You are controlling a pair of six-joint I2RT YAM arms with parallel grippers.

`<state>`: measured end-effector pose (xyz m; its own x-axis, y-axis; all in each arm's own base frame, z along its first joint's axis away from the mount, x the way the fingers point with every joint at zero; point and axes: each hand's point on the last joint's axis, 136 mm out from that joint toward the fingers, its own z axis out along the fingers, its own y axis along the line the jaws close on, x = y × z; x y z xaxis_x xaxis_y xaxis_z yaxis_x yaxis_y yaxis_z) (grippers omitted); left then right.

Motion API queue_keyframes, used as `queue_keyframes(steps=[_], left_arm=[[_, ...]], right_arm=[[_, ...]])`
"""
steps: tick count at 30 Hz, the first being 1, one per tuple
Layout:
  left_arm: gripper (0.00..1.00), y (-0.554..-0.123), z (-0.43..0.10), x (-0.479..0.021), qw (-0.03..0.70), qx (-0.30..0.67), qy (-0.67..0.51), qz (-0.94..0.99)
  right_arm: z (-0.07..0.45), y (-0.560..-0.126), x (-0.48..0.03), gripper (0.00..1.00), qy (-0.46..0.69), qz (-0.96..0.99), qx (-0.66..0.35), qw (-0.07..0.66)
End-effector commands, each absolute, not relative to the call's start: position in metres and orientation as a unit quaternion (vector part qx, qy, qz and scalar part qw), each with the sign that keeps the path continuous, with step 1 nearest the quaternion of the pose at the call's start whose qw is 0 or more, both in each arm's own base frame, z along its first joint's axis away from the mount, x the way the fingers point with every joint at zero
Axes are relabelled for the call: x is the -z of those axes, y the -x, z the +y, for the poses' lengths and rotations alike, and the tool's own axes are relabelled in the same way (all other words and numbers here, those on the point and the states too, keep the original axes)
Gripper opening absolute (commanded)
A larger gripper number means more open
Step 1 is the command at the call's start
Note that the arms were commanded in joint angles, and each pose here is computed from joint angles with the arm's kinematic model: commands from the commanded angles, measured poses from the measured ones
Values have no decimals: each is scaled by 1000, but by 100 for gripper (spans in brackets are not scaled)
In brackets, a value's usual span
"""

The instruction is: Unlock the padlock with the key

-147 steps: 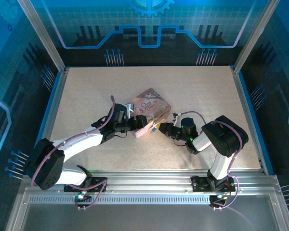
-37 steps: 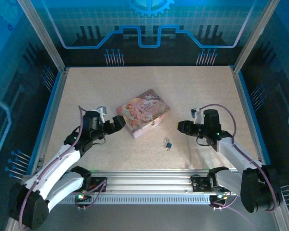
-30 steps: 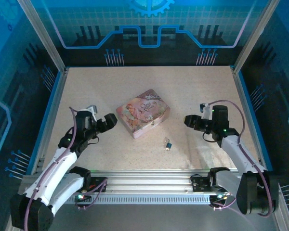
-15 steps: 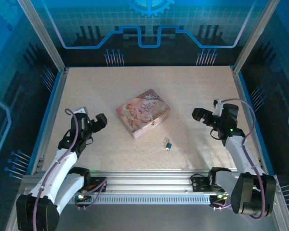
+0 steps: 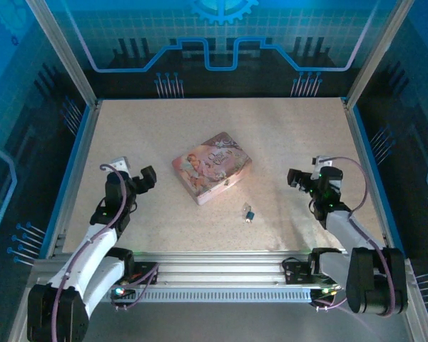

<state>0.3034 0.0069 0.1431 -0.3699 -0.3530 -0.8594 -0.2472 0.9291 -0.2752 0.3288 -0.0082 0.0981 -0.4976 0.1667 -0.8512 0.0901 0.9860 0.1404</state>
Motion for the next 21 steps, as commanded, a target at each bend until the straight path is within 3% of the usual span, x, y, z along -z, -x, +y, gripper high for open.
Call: queue_keyframes(steps=[1, 7, 21], left_arm=[[99, -310, 21, -151, 569, -1, 160, 806], [99, -319, 20, -138, 575, -16, 132, 807], [99, -360, 6, -130, 616, -16, 62, 785]], right_arm=[[-7, -352, -122, 100, -38, 826, -8, 562], [6, -373, -126, 100, 5, 808, -7, 589], [24, -396, -95, 100, 52, 830, -8, 555]])
